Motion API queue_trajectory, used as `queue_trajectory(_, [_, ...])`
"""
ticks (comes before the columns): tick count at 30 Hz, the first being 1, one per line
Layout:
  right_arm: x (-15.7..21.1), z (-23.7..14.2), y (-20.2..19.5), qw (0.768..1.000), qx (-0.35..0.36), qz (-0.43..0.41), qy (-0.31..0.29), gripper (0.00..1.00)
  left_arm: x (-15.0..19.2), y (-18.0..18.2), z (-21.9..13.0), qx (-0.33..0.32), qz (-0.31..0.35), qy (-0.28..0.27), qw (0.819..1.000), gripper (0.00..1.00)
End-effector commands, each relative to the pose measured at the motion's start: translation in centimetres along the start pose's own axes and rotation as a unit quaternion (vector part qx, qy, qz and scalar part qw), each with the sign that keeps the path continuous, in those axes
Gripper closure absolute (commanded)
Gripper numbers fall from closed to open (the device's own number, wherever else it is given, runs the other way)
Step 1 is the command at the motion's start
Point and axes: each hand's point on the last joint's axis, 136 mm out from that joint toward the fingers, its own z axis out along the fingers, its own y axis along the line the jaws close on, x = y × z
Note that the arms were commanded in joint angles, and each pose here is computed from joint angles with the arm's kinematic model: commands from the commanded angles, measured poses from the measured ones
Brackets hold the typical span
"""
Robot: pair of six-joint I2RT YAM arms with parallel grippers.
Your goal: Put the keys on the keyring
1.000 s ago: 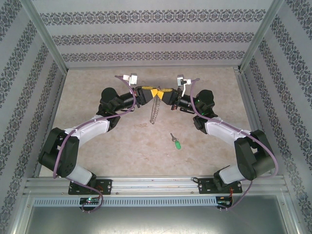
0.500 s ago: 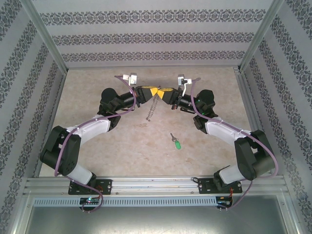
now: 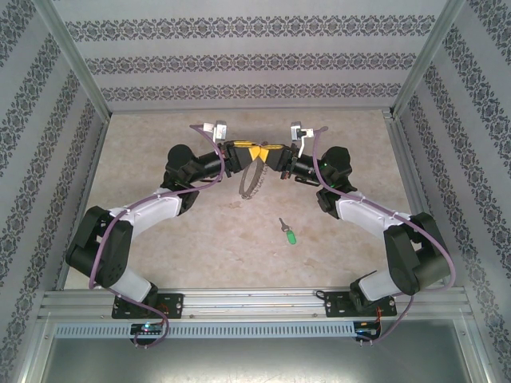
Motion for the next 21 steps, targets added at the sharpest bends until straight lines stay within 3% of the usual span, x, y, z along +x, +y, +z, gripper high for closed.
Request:
queue_trajectory(1, [-1.62,0.16,1.75,0.999,-0.024,-0.035,-0.016,1.0,-0.43,-1.32,0.1,0.008,0.024,0.0,1.0,0.69])
queue_trajectory(10, [-1.35,0.12,1.64,0.999,-0.025,-0.033,-0.012,1.0,-1.1,-1.26,-0.21,-0.003,0.033,-0.023,0.999,0.74])
queue_trajectory(16, [-1.38,0.02,1.6,0.999,-0.023,-0.034,-0.012,1.0,-1.01,-1.3,0.03,0.006,0.03,-0.019,0.999,0.98])
queue_trajectory(21, [-1.56,0.18,1.59,0.999,-0.025,-0.033,-0.013,1.0,-0.82,-1.48,0.16,0.02,0.026,-0.016,0.999,1.0])
